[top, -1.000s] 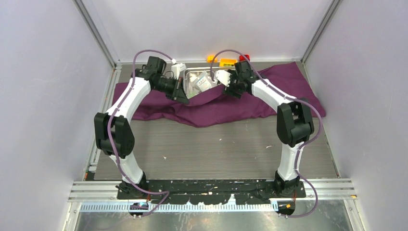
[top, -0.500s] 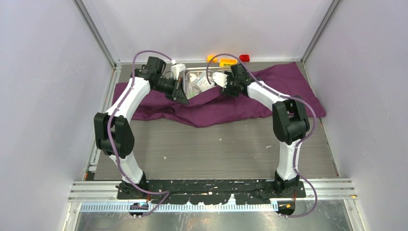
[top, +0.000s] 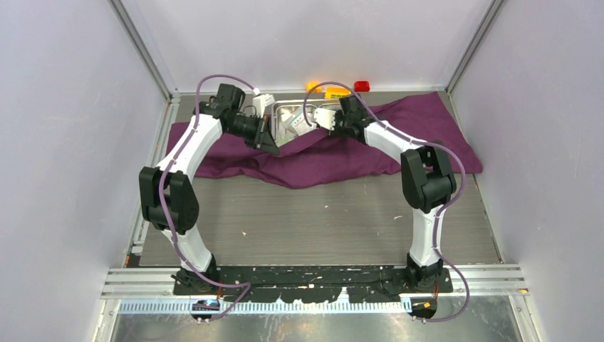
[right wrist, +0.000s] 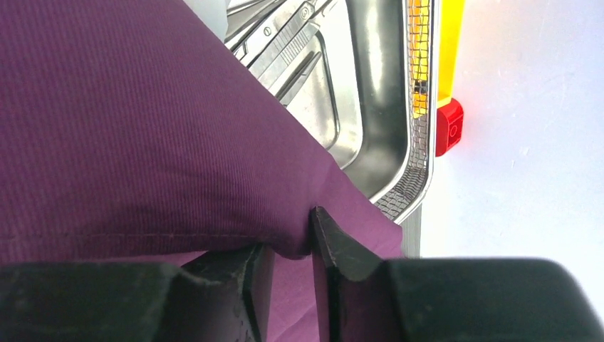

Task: Open and lay out the surgical kit
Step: Open the surgical kit at the center of the board.

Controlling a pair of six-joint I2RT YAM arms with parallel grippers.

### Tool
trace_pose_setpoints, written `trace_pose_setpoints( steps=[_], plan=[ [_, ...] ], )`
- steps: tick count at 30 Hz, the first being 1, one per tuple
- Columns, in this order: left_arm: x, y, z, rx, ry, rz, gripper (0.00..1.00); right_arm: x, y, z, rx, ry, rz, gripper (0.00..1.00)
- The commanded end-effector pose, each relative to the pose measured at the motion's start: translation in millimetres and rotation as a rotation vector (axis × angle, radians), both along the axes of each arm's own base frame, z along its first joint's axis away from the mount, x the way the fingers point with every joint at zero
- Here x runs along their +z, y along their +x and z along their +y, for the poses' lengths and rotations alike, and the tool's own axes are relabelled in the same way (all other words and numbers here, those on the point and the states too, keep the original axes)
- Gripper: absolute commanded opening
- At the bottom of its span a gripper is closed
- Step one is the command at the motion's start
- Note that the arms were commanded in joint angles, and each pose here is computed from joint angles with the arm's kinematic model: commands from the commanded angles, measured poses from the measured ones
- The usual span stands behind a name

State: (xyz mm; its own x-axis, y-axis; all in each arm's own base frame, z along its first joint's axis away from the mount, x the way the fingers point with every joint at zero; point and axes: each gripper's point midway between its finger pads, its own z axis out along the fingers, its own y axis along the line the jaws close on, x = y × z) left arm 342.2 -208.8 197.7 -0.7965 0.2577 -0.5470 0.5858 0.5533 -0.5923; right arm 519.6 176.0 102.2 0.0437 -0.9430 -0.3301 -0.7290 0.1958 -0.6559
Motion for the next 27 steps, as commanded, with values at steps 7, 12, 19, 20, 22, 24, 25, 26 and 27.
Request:
trace_pose_setpoints(
  steps=[7, 12, 19, 20, 22, 24, 25, 26, 27],
  plan=[
    [10.9, 7.8, 14.7, 0.049, 0.071, -0.101, 0.0, 38.4, -11.9, -9.9, -0.015, -0.028, -0.057, 0.05],
    [7.8, 11.9, 27.2, 0.091, 0.134, -0.186, 0.0, 54.6, -44.7, -20.7, -0.033, -0.007, -0.016, 0.01],
    [4.4, -8.9, 36.4, 0.054, 0.154, -0.295, 0.0, 82.2, -107.3, -32.4, -0.056, 0.046, 0.098, 0.0],
    [6.2, -15.2, 38.4, 0.04, 0.159, -0.305, 0.0, 82.1, -120.8, -29.2, -0.045, 0.067, 0.133, 0.01],
    [4.2, -31.0, 43.5, 0.005, 0.178, -0.309, 0.0, 81.5, -148.8, -26.8, -0.034, 0.072, 0.184, 0.01],
    [-1.4, -51.7, 49.9, -0.035, 0.201, -0.299, 0.0, 77.9, -180.8, -23.4, -0.02, 0.068, 0.23, 0.0],
    [-4.5, -63.9, 52.8, -0.06, 0.21, -0.296, 0.0, 76.8, -200.2, -23.2, -0.016, 0.067, 0.254, 0.0],
    [-8.2, -77.4, 56.1, -0.085, 0.22, -0.29, 0.0, 72.9, -218.7, -21.7, -0.014, 0.064, 0.285, 0.0],
    [-11.7, -92.3, 59.5, -0.113, 0.229, -0.287, 0.0, 65.3, -239.6, -22.3, -0.014, 0.056, 0.327, 0.0]
  ],
)
